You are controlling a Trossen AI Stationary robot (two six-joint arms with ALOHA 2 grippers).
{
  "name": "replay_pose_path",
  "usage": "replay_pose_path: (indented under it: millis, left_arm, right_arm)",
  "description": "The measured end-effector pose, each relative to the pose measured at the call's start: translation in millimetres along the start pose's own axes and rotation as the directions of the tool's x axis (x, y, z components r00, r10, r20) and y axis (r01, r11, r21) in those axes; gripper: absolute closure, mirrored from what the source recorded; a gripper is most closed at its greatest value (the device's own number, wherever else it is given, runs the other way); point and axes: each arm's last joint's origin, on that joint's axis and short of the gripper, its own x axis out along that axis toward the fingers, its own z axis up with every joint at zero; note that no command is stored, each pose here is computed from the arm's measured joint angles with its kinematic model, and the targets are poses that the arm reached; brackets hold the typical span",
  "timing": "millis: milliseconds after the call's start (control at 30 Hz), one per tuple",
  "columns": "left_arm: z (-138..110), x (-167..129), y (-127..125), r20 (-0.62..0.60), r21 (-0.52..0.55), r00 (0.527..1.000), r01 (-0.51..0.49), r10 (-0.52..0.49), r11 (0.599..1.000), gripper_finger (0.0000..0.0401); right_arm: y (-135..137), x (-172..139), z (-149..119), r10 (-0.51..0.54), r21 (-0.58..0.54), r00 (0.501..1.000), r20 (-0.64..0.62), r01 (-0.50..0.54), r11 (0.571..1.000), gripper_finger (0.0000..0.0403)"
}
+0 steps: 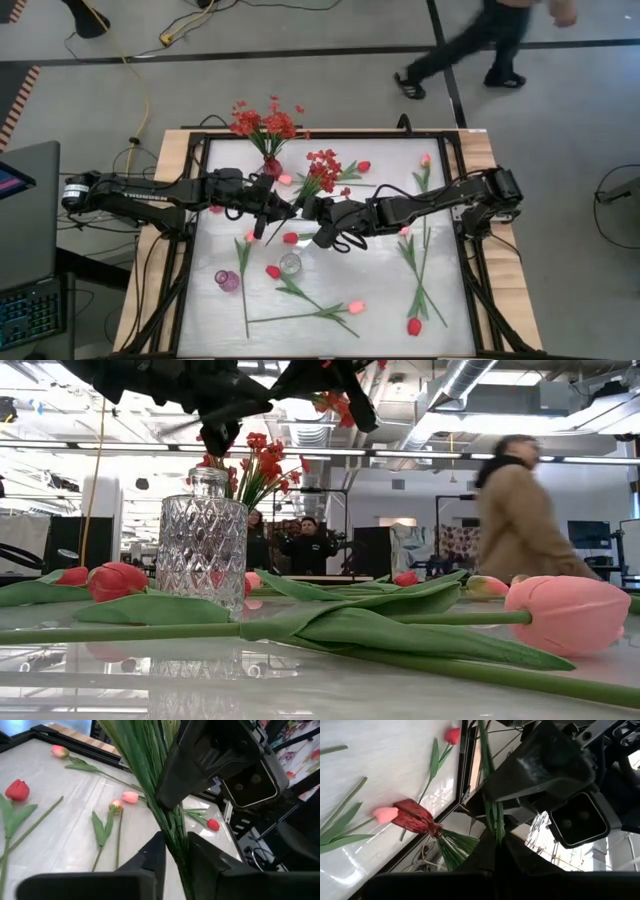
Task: Sort flowers into vase by color
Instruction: Put the orange flowers into the red vase
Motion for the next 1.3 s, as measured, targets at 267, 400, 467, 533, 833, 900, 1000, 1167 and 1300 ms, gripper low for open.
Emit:
replay_pose_path:
  millis: [267, 400, 467, 533, 833, 900, 1000, 1167, 1300]
  left_arm:
    - [0, 0, 0, -0.001, 0.018, 1.000, -0.008, 0.008, 1.000, 0.0392]
    - [0, 0, 1, 0.011, 0.021, 1.000, -0.027, 0.027, 0.999, 0.0394]
    - [1, 0, 1, 0.030, 0.023, 0.998, -0.048, 0.048, 0.999, 0.0395]
    - [3, 0, 2, 0.048, 0.024, 0.996, -0.072, 0.071, 0.997, 0.0395]
    - [23, -5, 0, 0.110, 0.083, 0.985, -0.142, 0.133, 0.986, 0.0396]
    - [31, -9, -2, 0.138, 0.122, 0.974, -0.195, 0.178, 0.973, 0.0396]
    - [37, -19, -3, 0.203, 0.166, 0.940, -0.309, 0.274, 0.936, 0.0396]
    - [40, -40, -7, 0.353, 0.226, 0.859, -0.463, 0.370, 0.857, 0.0397]
    - [22, -49, -4, 0.511, 0.274, 0.788, -0.528, 0.343, 0.804, 0.0397]
  right_arm:
    - [0, -1, 1, 0.003, -0.008, 1.000, 0.025, -0.003, 1.000, 0.0326]
    - [2, -1, 2, 0.020, -0.015, 0.999, 0.040, -0.020, 1.000, 0.0288]
    - [2, -1, 3, 0.021, -0.008, 0.998, 0.051, -0.021, 1.000, 0.0263]
    - [3, -2, 5, 0.027, 0.009, 0.998, 0.061, -0.028, 1.000, 0.0235]
    - [4, -13, 19, 0.049, 0.269, 0.994, 0.102, -0.075, 0.960, 0.0144]
    - [8, -18, 19, 0.103, 0.322, 0.988, 0.111, -0.134, 0.937, 0.0142]
    - [13, -26, 14, 0.186, 0.421, 0.976, 0.110, -0.215, 0.881, 0.0145]
    - [22, -35, -5, 0.331, 0.581, 0.940, 0.087, -0.318, 0.749, 0.0155]
    - [31, -33, -16, 0.416, 0.679, 0.900, 0.132, -0.388, 0.623, 0.0165]
